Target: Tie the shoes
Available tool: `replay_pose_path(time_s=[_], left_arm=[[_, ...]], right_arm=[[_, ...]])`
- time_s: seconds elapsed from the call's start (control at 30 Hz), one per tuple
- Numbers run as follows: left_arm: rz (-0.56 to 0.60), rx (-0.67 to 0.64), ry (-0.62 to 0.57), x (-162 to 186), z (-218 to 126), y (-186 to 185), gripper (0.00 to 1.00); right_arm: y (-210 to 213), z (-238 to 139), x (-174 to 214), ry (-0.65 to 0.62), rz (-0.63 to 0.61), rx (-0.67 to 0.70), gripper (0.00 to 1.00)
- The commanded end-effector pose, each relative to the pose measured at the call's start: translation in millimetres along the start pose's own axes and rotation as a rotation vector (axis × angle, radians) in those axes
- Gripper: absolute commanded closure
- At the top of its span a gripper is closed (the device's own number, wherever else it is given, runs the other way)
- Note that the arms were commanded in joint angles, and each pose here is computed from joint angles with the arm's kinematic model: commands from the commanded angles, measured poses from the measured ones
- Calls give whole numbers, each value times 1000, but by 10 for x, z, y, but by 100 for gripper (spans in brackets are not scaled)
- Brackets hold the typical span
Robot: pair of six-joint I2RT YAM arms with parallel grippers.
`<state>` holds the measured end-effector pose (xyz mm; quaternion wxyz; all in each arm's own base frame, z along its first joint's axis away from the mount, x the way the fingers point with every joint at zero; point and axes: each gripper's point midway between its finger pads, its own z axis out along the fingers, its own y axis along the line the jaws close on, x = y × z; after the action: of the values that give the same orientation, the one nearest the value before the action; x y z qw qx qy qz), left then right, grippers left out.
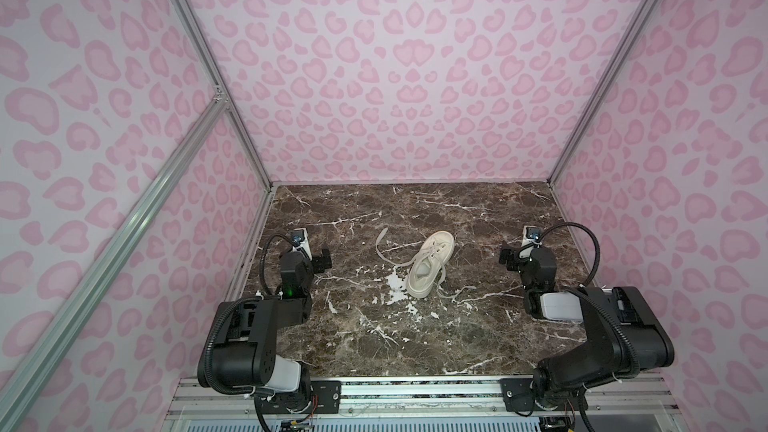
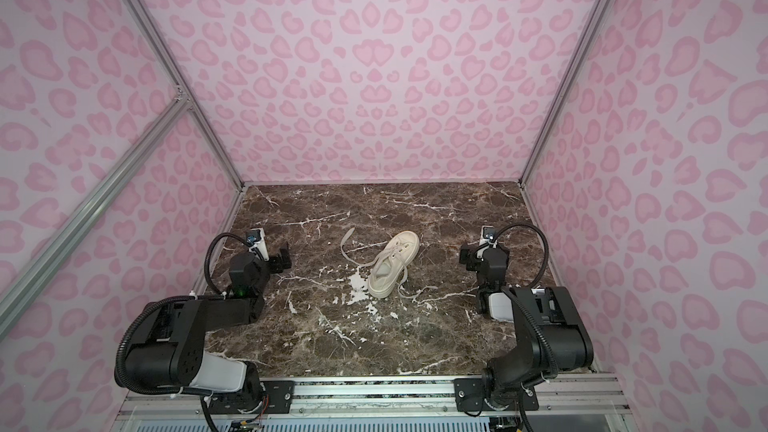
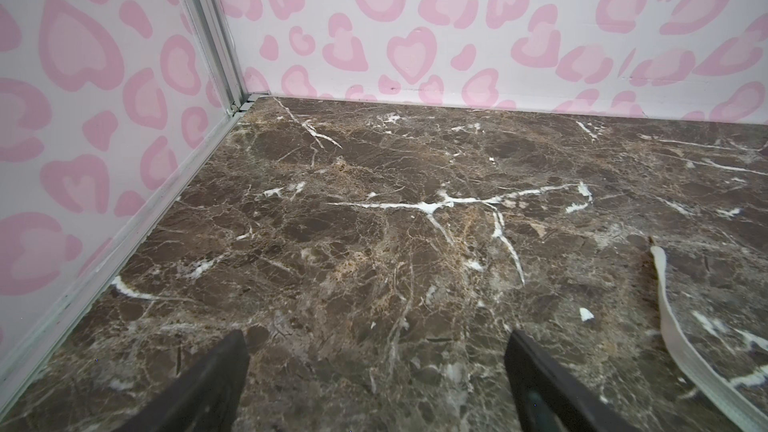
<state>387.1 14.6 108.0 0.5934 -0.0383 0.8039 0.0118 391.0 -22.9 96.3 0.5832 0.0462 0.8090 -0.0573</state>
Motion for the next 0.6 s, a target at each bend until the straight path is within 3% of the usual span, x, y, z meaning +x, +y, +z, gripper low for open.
replay_pose_path(time_s=[0.0,0.37,0.43,0.57], left_arm=[[1,-2,-28,-78,5,6,2],[3,-24,-32,-105,-6,21,2],[12,-35,11,-186,35,11,2],[-4,-69,84,-416,37,46,2]], right_arm=[[-11,2,-15,-5,3,8,2],[-6,-2,-28,-10,2,-3,2],[6,-20,-112,-36,1,-9,2],[-304,-96,-251,104,95,180,2]])
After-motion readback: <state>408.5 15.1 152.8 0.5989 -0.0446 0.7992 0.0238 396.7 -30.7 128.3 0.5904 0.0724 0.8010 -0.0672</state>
